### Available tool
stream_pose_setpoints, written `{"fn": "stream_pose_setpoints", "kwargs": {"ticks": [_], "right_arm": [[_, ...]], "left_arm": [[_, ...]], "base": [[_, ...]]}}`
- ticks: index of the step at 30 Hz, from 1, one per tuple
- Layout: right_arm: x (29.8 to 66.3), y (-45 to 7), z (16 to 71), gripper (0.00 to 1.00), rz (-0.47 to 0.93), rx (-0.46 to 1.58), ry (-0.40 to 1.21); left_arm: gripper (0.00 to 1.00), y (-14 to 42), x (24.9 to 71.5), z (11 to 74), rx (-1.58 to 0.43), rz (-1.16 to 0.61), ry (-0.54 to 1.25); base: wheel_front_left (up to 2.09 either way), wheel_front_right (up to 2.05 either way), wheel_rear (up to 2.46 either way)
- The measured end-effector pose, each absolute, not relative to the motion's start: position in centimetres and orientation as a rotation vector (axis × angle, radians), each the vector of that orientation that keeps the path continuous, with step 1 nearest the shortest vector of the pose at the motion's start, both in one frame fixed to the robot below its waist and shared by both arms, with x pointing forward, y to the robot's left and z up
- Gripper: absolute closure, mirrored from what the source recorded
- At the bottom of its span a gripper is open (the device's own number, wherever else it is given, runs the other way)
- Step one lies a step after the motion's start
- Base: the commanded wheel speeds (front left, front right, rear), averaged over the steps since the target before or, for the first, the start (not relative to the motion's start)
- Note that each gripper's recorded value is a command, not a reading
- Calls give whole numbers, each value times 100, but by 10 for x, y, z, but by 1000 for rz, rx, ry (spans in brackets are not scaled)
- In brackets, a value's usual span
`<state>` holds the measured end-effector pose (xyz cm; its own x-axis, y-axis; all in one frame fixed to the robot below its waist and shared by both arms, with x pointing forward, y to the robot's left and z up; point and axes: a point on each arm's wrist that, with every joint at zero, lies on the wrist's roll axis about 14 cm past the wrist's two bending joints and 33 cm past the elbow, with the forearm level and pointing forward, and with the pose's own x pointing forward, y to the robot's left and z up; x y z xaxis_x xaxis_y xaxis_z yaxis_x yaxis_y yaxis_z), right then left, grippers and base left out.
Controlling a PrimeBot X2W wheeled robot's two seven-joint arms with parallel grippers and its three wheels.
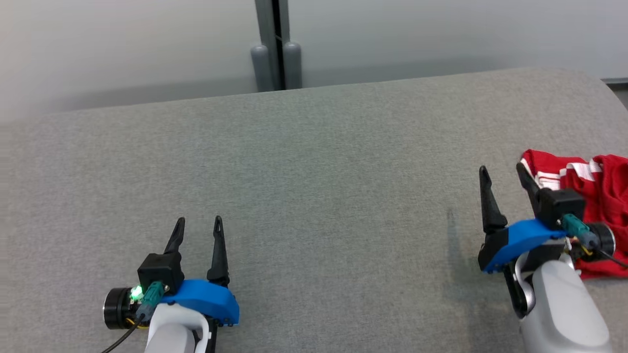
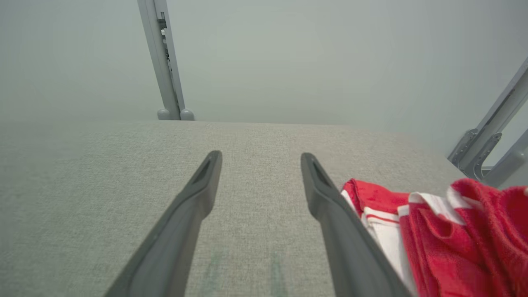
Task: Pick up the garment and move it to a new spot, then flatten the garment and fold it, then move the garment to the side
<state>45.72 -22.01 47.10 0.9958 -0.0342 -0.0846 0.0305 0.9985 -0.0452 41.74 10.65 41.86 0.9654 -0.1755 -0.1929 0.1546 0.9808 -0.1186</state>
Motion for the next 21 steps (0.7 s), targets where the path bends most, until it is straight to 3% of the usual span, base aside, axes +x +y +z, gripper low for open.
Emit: {"fn": "stream_pose_setpoints", "kwargs": {"ticks": [6,21], "right_arm": [[442,-175,455,0,74,37,114],[410,-157,458,0,112,110,111]], "left_arm": [[0,138,402,426,-109,-72,188],[0,166,369,435,-115,11,161]], "base": [[0,0,0],[0,0,0]]}}
